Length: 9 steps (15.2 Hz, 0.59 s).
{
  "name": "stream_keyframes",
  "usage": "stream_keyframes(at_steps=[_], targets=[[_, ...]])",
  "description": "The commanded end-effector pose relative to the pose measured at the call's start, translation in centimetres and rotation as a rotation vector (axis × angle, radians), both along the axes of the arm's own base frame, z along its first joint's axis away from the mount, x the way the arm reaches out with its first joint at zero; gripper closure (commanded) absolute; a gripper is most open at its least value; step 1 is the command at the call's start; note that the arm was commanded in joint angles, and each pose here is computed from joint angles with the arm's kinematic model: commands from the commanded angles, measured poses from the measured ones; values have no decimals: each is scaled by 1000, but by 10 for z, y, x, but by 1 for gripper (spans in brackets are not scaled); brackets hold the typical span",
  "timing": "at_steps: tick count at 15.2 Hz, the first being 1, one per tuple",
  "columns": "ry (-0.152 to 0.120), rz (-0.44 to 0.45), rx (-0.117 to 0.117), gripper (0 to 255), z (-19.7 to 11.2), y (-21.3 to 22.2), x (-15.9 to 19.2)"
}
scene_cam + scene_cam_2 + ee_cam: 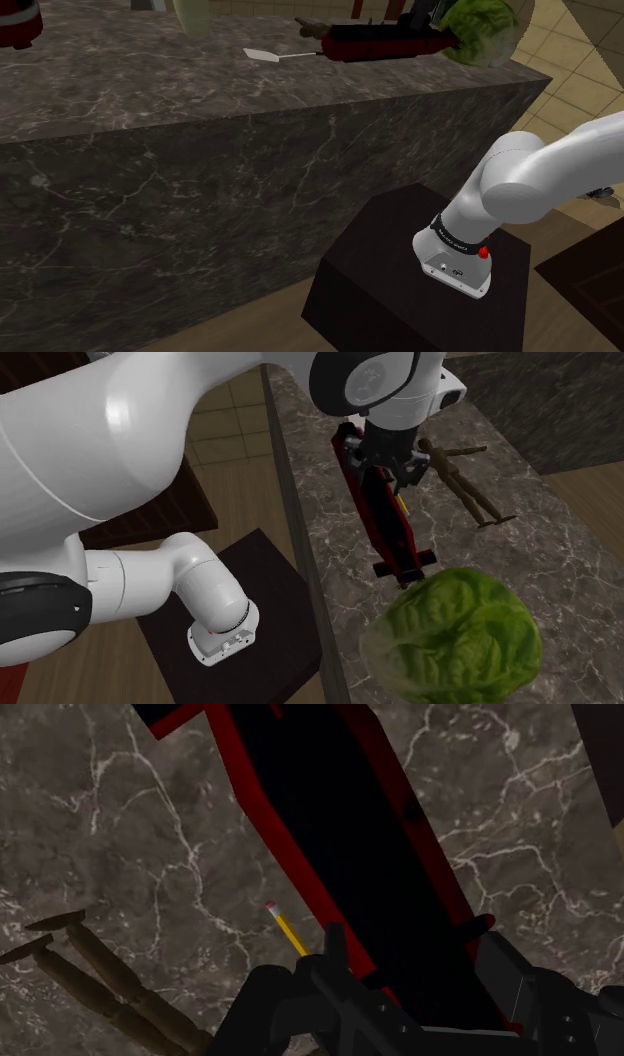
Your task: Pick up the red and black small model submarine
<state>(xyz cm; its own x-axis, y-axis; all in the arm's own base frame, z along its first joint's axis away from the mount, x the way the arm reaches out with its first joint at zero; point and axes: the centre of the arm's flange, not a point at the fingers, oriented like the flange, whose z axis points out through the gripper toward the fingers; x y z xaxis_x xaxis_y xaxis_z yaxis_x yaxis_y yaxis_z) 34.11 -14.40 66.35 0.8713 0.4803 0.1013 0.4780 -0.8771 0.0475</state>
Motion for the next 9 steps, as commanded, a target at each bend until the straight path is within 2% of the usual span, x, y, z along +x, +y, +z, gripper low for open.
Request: stream_keyframes(at_steps=[1,7,9], targets=[[-2,0,0,255,12,1,0],[-2,0,0,255,44,1,0],[-2,0,0,255,45,1,0]])
